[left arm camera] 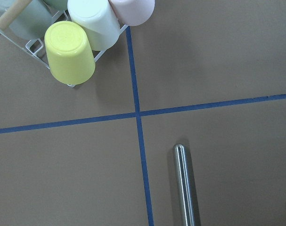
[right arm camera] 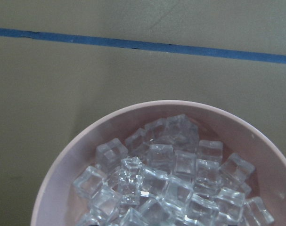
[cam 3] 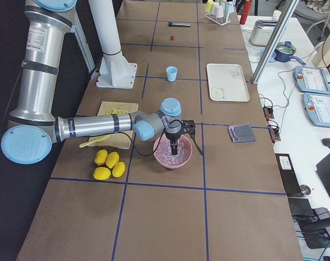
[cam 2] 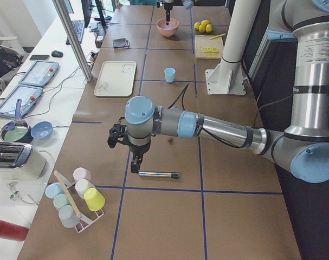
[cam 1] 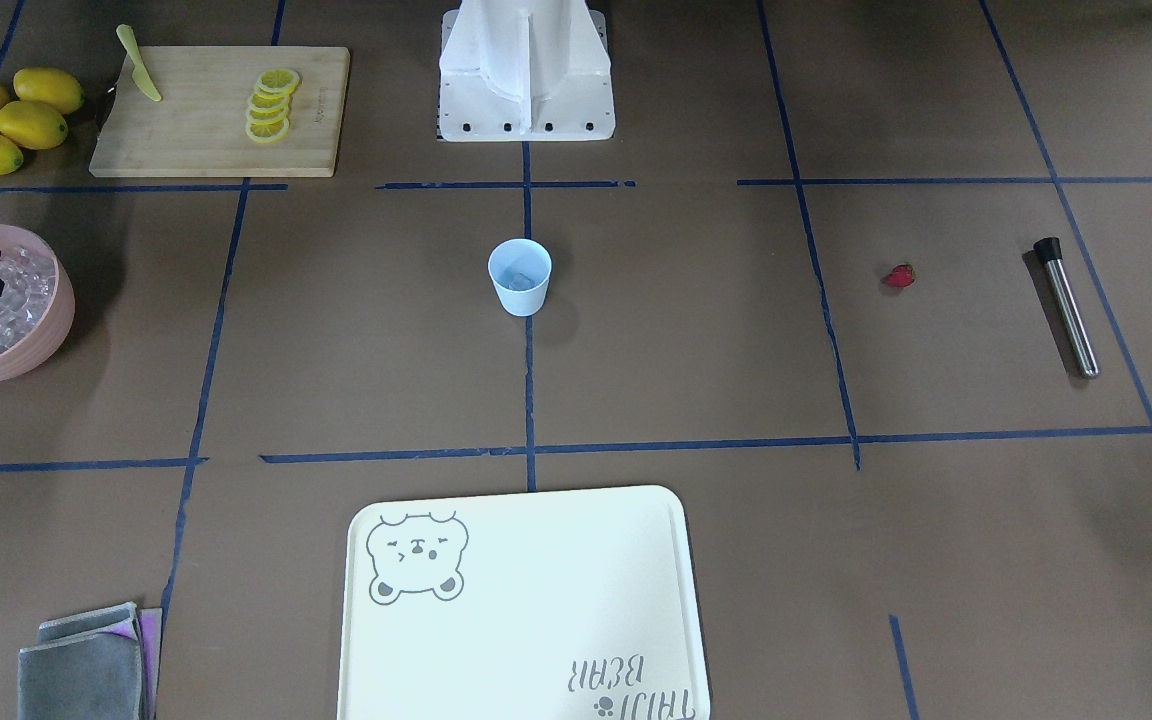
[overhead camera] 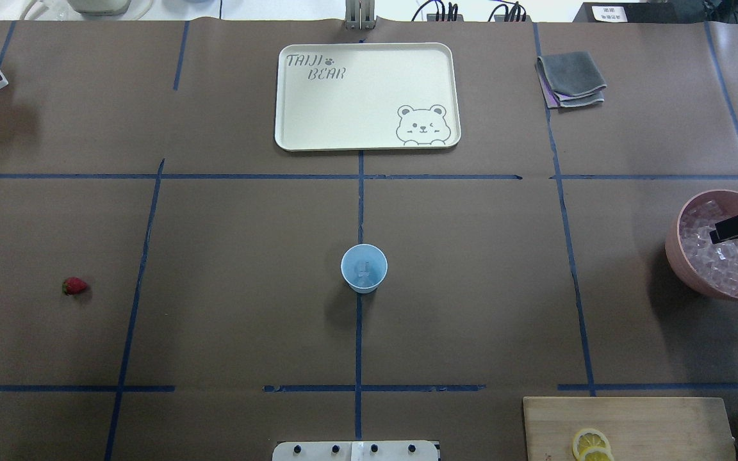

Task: Mash ice and strawberries in cup
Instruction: 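Lower the right gripper into the bowl and grasp a third ice cube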

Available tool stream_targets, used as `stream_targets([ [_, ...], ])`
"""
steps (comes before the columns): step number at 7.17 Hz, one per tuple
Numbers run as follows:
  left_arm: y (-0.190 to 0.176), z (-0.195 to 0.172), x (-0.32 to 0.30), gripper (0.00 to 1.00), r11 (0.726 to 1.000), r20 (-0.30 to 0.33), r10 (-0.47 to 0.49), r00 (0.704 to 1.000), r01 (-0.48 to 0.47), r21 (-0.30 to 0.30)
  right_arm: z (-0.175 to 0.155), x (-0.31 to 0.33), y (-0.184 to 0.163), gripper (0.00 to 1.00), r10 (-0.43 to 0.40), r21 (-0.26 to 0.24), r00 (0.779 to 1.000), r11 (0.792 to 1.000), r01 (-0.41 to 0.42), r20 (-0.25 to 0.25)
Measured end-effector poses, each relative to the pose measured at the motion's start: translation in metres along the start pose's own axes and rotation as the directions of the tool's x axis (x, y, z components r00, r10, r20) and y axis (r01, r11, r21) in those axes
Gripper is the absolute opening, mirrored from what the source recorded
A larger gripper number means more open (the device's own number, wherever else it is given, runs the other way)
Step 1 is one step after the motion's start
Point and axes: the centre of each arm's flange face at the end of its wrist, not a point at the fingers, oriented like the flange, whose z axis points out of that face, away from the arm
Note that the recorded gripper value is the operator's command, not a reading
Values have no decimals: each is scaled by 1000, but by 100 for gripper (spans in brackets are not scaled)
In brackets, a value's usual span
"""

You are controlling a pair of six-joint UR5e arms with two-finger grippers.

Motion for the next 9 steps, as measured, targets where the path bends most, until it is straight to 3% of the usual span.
stream_targets([
  [5,-1,-1,1,100,1000,-1,1,1000,-1,1,13,-1,10,71,-16,-36,1000,999,15,-13],
  [9,-1,-1,1,100,1000,-1,2,1000,-2,2,26,-2,14,70,-25,-60,999,998,24,-22],
])
